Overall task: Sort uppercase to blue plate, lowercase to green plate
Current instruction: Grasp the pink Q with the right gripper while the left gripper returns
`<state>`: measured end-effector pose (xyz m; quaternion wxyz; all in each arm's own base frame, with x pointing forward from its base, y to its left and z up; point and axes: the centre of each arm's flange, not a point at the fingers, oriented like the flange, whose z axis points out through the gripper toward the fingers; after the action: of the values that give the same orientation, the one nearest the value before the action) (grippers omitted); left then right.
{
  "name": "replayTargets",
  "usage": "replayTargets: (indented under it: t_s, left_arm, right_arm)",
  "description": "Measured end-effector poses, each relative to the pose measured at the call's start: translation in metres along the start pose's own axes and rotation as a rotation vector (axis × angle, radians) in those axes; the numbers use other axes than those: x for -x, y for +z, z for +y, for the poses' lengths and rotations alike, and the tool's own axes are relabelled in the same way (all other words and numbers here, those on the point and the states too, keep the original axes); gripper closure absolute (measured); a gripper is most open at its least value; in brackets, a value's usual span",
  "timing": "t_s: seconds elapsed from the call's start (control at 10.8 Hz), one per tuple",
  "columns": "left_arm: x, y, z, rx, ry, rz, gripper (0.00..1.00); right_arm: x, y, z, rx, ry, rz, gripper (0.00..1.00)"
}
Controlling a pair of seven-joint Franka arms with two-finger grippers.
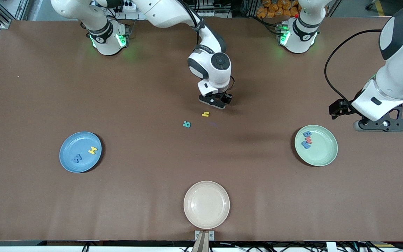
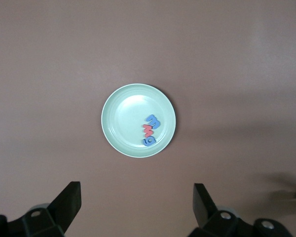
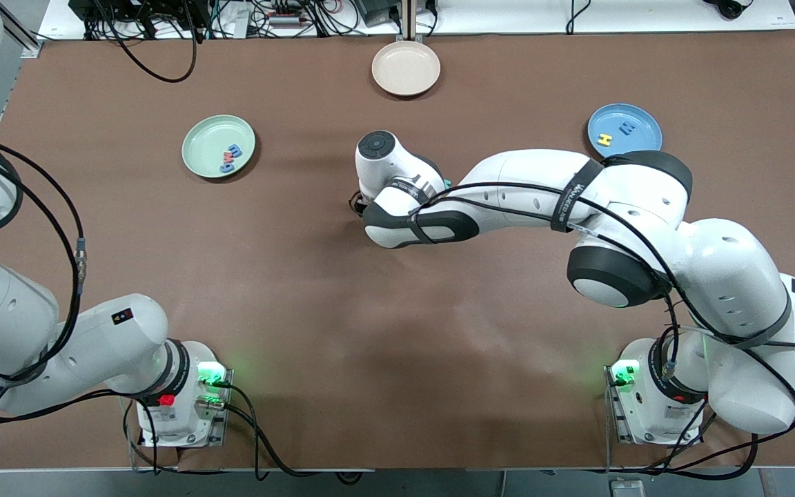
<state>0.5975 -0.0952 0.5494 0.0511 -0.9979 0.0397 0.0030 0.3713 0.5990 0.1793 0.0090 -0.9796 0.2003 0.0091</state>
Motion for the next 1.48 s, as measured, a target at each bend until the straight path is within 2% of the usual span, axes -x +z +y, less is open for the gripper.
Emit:
replayTargets:
  t_s: [0.09,0.19,0.56,0.74,0.83,1.11,1.48]
  left_arm:
    - [0.001,0.000,0.006,0.002,0.011,0.000,0.00]
    - [0.002,-0.002,0.013,0.004,0.024,0.003,0.00]
    - [0.006,-0.007,0.035,0.012,0.061,0.009,0.00]
    - [0.012,-0.010,0.062,0.030,0.073,0.009,0.00]
    - [0.017,-0.011,0.080,0.039,0.053,0.007,0.00]
    - [0.038,-0.007,0.150,0.053,0.026,-0.009,0.00]
    - [0.071,0.040,0.255,0.117,-0.073,0.025,0.00]
  right_arm:
    - [0.000,-0.002,-0.001,-0.004,0.000,0.001,0.60]
    - [0.000,-0.002,-0.002,-0.005,0.000,0.001,0.64]
    - [-0.005,-0.007,-0.004,-0.021,0.005,0.009,0.64]
    - [-0.027,-0.028,-0.009,-0.044,0.012,0.026,0.64]
    - [-0.047,-0.043,-0.005,-0.025,-0.013,0.026,0.64]
    - [-0.150,-0.092,0.033,0.035,-0.090,0.001,0.64]
    - [-0.300,-0.113,0.135,0.064,-0.241,-0.049,0.64]
